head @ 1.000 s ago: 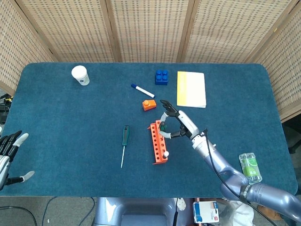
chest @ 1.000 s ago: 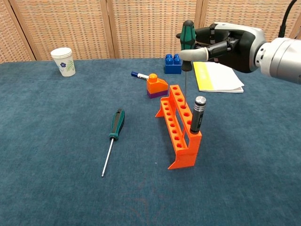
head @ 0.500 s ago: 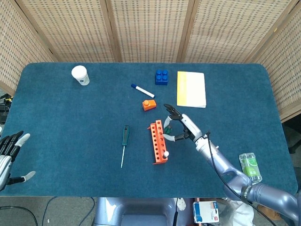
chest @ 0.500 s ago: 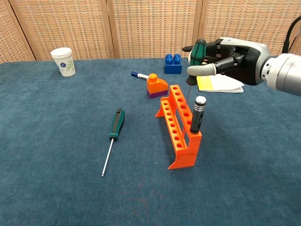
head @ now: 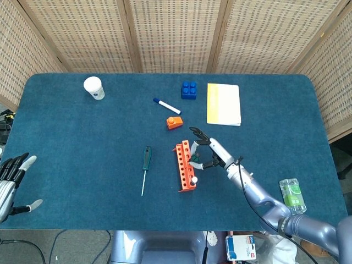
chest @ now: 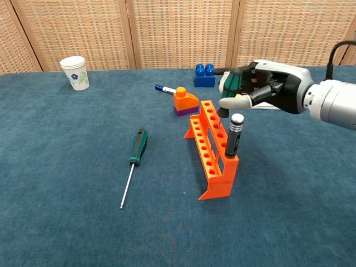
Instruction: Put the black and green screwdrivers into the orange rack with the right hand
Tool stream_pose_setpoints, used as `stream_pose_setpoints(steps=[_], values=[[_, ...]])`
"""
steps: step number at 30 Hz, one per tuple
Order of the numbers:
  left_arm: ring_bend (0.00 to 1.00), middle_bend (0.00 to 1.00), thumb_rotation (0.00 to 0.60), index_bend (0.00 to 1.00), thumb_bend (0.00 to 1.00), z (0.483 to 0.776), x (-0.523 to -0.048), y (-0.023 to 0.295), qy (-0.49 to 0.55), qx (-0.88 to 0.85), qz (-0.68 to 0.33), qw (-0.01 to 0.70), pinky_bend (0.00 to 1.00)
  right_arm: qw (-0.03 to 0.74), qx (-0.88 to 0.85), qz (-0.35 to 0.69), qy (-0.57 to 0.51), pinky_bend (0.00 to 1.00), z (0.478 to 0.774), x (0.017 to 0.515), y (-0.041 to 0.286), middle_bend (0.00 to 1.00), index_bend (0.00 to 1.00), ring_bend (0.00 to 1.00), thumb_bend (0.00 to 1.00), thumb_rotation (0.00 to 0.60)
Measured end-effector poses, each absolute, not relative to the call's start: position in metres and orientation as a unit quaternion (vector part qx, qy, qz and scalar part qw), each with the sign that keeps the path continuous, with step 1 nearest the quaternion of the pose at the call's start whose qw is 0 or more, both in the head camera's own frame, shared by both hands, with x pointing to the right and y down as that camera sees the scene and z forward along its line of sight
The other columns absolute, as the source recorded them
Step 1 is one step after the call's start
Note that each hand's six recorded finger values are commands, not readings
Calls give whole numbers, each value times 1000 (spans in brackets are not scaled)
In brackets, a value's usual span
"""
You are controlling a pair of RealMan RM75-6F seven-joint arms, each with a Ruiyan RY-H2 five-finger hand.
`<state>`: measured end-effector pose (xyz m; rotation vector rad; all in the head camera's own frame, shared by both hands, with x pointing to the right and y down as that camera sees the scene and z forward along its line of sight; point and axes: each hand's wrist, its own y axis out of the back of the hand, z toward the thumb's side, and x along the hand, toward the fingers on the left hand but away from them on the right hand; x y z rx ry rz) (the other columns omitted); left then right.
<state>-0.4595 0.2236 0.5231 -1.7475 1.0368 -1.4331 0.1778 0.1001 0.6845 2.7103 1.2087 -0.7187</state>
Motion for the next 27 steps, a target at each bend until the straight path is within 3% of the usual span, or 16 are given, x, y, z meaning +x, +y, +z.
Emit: stream_pose_setpoints(steps=[27], values=[[0,0,600,0,0,525,-460,223,393,-666,-548,319,0,40,882,-272,382,24,702,177,104,8,664,0,433,600]])
